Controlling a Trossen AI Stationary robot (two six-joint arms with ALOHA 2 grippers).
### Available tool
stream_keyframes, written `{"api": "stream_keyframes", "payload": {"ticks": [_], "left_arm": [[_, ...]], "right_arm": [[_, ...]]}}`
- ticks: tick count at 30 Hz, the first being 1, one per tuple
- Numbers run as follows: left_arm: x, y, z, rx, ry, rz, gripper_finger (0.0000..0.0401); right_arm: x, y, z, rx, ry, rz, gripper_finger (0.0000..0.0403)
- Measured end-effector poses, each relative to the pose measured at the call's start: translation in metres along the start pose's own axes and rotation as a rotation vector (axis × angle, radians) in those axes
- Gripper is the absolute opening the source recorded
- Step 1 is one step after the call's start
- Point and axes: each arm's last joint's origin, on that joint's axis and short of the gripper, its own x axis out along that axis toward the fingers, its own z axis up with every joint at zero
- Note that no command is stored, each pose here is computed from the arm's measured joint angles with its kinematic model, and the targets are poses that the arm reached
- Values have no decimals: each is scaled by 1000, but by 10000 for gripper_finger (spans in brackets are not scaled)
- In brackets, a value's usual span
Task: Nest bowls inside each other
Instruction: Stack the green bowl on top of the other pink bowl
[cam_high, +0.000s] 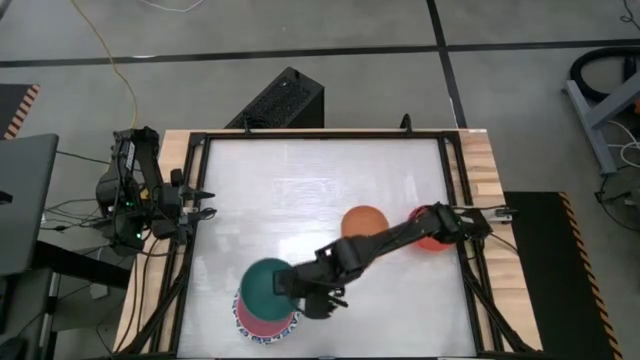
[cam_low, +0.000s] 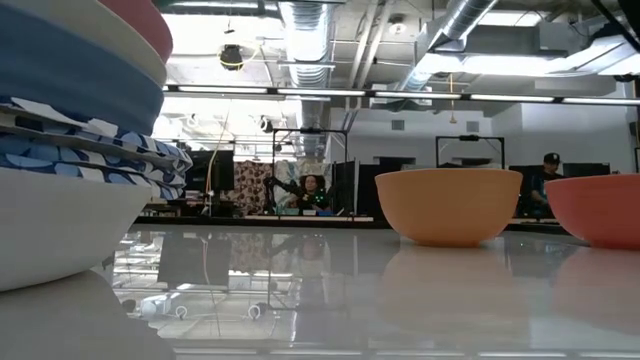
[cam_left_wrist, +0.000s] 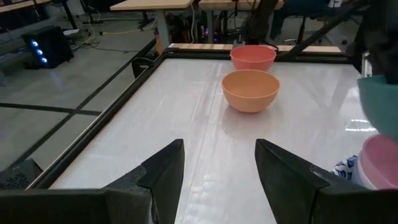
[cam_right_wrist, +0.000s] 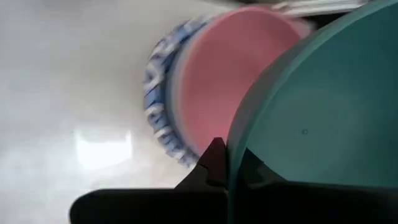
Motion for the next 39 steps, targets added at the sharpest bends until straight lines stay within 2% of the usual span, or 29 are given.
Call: {"api": "stream_keyframes", "payload": {"ticks": [2,13,26,34,39], "left_arm": [[0,0,0,0,0,0,187],[0,0,0,0,0,0,187],[0,0,0,0,-1,0,187],[0,0,0,0,-1,0,187],[0,0,0,0,-1,1,187]], "right_arm": [[6,8,5,-49,33,49,6],[8,9,21,-77,-15,11,6],[16,-3,4,-43,-153,-9,6],[43,4,0,-49,-126,44,6],[47,6,-2,-42,-119,64,6]]}}
